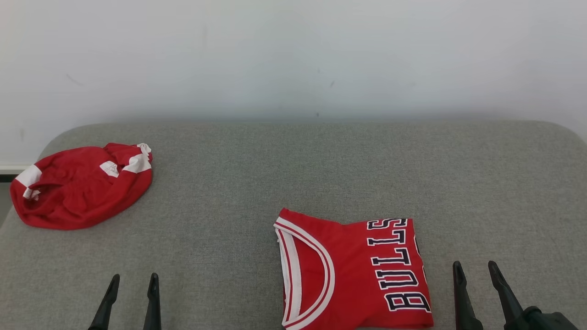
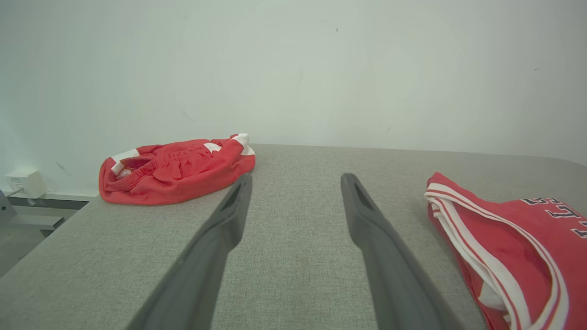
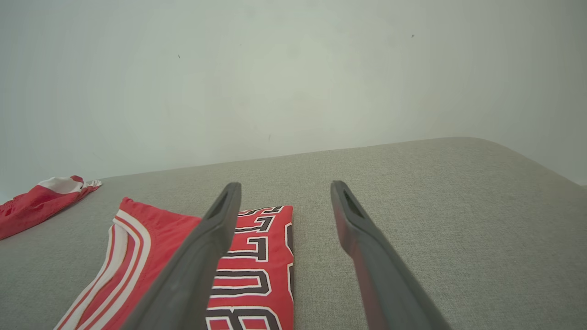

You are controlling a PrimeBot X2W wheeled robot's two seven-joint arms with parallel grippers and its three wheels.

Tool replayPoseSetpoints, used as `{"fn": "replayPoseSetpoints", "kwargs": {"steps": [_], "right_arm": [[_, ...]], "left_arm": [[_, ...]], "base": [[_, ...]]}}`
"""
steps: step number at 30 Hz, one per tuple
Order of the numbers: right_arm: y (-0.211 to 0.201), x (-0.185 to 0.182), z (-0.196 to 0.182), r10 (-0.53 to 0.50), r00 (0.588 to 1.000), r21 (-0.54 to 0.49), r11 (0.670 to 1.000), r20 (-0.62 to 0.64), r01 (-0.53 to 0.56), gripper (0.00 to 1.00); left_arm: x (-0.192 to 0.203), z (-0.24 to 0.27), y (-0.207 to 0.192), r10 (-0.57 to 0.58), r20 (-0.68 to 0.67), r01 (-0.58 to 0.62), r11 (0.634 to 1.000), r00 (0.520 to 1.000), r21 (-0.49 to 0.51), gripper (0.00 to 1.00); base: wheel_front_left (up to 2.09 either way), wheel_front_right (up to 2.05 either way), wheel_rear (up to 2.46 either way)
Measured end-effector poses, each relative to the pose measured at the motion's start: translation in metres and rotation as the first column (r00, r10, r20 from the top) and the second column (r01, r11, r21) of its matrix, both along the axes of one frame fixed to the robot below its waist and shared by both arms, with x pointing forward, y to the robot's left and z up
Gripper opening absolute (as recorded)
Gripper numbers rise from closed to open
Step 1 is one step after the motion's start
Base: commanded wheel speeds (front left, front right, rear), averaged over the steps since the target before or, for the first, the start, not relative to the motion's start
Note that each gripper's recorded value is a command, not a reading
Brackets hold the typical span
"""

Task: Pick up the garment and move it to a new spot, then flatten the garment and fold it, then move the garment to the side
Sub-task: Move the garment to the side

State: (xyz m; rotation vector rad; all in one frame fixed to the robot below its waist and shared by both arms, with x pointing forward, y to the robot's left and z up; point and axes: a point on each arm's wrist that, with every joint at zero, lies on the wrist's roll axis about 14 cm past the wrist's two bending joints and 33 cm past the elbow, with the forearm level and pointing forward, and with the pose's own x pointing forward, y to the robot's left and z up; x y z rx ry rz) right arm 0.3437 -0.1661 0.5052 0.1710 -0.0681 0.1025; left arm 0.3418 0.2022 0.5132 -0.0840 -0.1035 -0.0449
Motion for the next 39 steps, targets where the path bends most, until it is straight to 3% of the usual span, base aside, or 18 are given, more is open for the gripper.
{"fn": "replayPoseSetpoints", "kwargs": {"steps": [18,26,32,39], "right_arm": [[0.006,0.001,-0.002,0.019,1.0,-0.007,1.0,-0.018,-0.019,1.0],[0.01,0.031,0.012,0.058,0.998,-0.049,0.997,-0.004,-0.058,1.0],[0.012,0.055,0.001,0.08,0.994,-0.08,0.993,-0.079,-0.086,1.0],[0.014,0.072,-0.038,0.09,0.97,-0.093,0.989,-0.228,-0.113,1.0]], "left_arm": [[-0.001,-0.004,0.002,0.01,-0.011,-0.01,1.0,1.0,-0.004,1.0],[0.0,-0.006,0.003,0.02,-0.017,-0.02,1.0,1.0,-0.012,1.0],[-0.002,-0.009,0.005,0.034,-0.026,-0.035,0.999,0.999,-0.021,1.0],[0.003,-0.011,0.009,0.051,-0.035,-0.052,0.998,0.998,-0.026,1.0]], "base": [[0.0,0.0,0.0],[0.0,0.0,0.0],[0.0,0.0,0.0],[0.0,0.0,0.0]]}}
